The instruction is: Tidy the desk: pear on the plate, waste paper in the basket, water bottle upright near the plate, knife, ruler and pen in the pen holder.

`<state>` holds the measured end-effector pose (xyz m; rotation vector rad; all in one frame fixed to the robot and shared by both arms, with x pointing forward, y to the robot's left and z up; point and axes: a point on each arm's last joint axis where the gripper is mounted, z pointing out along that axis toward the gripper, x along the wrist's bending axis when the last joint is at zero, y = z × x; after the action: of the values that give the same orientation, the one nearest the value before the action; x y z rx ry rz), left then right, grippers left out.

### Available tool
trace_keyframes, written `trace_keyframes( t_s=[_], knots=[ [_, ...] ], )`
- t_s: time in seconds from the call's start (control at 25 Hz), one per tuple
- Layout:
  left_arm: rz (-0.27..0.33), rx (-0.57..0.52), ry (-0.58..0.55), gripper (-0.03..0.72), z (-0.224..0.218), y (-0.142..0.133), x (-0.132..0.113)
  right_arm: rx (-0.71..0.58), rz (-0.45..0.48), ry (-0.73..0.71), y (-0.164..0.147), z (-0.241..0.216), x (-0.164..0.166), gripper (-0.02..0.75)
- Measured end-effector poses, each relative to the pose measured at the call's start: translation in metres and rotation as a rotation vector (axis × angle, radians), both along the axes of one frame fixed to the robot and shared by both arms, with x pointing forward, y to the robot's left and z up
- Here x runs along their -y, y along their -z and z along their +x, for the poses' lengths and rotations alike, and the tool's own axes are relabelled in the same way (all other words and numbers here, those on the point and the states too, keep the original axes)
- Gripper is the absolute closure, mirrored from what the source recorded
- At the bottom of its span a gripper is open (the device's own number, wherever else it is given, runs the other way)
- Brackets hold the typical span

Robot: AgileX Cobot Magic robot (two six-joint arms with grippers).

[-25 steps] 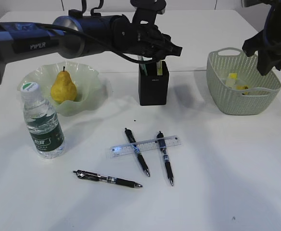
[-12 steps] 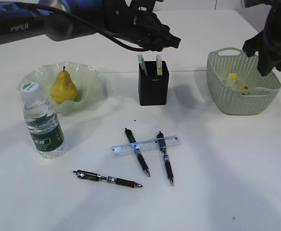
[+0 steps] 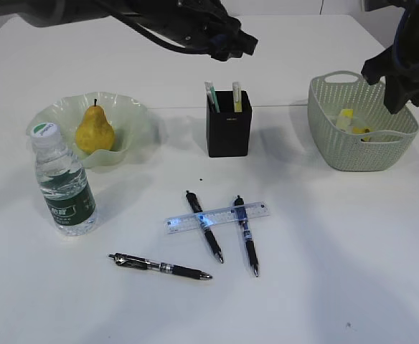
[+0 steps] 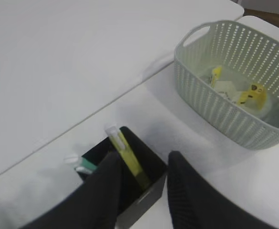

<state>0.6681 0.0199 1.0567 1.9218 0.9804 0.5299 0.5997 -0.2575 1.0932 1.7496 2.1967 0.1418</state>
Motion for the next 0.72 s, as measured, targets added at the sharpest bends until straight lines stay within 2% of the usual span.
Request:
trace_keyframes(
  t_s=[0.32,0.72],
  knots=[
    [0.016,-0.071,-0.094,0.450,-0.011,-0.025,-0.055,-0.005,0.003,0.005,0.000,-0.001,0.000,0.477],
    [0.047,-0.147,-0.294,0.450,-0.039,-0.047,-0.142,0.001,0.023,0.058,0.000,-0.001,0.000,0.477]
  ],
)
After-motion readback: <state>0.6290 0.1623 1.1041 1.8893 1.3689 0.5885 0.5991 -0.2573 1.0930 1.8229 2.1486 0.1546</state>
